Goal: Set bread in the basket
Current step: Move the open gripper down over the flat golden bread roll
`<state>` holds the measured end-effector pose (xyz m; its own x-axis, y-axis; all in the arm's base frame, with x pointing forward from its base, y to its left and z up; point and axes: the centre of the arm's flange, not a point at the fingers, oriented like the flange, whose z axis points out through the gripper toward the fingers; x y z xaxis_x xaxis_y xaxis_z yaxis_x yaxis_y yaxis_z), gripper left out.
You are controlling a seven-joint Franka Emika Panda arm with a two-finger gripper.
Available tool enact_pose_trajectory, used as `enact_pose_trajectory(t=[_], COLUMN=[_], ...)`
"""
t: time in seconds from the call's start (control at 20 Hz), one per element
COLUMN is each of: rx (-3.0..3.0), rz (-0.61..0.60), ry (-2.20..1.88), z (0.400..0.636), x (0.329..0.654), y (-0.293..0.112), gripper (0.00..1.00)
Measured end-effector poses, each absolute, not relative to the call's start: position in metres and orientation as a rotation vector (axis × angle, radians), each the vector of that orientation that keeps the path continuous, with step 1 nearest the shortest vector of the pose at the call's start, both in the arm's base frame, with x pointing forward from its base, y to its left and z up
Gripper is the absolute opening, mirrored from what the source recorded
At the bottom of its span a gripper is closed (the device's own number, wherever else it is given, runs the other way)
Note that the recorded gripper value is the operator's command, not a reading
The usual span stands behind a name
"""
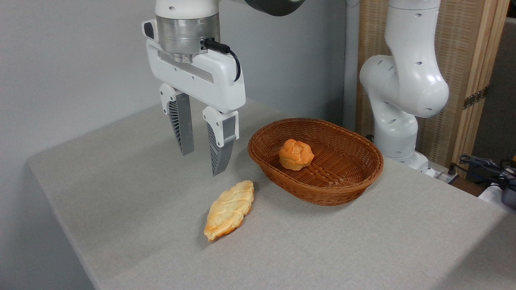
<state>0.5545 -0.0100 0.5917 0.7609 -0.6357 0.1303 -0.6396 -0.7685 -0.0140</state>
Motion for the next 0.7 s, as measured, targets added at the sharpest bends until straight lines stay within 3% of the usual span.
enact_pose_trajectory(t=[0.45, 0.7], rx=[2.899, 2.877], rz=[0.114, 0.035], ry=[-1.076, -1.092], z=[0.577, 0.551], x=[0.553, 0.548], y=[-0.019, -0.029], gripper=[1.0, 1.0])
